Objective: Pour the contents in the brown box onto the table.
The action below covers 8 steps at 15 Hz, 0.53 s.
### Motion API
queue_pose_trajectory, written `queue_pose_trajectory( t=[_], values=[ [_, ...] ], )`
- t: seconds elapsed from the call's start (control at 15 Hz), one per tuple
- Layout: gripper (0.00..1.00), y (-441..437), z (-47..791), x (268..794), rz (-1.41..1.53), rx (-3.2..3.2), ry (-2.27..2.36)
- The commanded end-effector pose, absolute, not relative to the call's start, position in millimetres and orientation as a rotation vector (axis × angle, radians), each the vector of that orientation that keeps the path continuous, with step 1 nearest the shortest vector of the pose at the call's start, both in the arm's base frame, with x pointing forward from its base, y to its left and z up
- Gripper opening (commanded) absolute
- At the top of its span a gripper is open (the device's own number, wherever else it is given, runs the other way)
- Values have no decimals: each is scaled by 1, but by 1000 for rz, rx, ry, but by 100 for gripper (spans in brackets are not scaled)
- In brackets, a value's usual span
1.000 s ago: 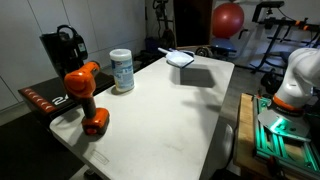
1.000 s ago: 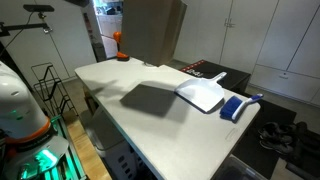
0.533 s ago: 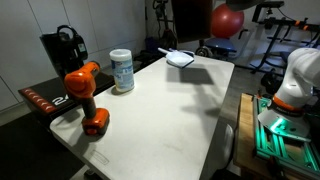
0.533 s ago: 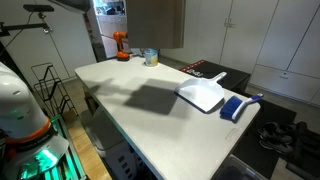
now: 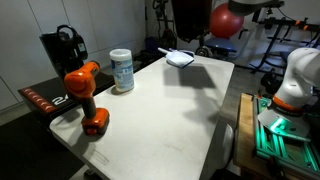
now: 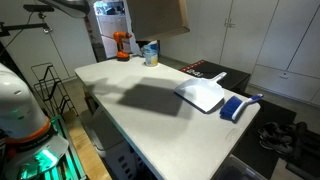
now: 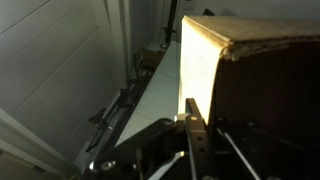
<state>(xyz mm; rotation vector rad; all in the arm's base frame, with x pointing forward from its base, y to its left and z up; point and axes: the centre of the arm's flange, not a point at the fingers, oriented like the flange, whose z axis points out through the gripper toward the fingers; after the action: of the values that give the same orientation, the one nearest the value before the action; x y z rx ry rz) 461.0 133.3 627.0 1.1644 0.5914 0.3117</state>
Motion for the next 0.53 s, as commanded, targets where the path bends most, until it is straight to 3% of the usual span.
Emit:
queue_pose_trajectory(
  t=[0.0, 0.47],
  values=[
    [5, 133, 627, 461, 312, 1163, 591],
    [1, 181, 620, 438, 249, 971, 703]
  ],
)
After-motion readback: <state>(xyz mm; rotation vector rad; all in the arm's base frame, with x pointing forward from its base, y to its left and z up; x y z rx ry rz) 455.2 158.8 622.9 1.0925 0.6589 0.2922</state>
